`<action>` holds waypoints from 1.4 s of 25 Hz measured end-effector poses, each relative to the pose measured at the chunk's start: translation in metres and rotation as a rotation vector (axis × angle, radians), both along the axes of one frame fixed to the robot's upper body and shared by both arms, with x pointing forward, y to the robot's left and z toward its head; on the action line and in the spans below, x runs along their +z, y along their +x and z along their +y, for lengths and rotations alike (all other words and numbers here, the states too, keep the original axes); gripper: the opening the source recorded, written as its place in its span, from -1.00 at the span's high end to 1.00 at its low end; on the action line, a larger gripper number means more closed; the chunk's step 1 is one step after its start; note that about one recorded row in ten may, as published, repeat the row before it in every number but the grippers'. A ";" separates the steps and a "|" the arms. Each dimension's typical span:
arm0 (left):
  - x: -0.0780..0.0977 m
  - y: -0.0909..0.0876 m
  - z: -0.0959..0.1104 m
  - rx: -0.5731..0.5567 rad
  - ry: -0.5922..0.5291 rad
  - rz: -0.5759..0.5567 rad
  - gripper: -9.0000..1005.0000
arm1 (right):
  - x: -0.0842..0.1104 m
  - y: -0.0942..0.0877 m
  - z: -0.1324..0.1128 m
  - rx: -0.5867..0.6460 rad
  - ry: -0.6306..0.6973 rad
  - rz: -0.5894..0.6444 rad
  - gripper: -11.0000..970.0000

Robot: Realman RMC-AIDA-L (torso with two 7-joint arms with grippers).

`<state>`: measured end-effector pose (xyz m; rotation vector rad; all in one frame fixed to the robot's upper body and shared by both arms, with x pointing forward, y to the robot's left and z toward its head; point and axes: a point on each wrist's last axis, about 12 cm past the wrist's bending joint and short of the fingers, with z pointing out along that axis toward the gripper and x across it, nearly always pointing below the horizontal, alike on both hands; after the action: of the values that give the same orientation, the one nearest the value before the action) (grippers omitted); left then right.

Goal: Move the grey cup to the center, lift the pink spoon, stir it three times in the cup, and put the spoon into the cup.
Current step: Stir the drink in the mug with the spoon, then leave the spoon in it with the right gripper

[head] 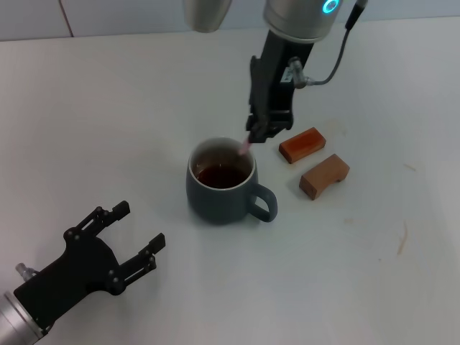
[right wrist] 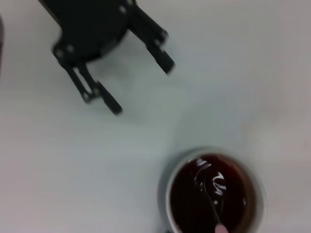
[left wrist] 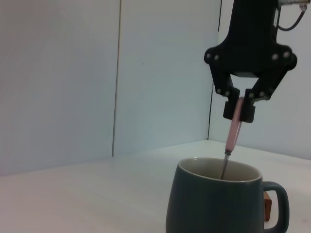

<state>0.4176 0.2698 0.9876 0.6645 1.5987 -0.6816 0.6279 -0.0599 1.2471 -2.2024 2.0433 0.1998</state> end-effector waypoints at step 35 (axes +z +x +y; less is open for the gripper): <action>0.002 0.005 -0.003 0.003 -0.011 -0.001 -0.61 | 0.001 0.001 0.002 0.012 -0.056 -0.020 0.75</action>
<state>0.4228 0.2671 0.9891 0.6543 1.5938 -0.6867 0.6289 -0.0577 1.2482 -2.2401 2.0506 0.1229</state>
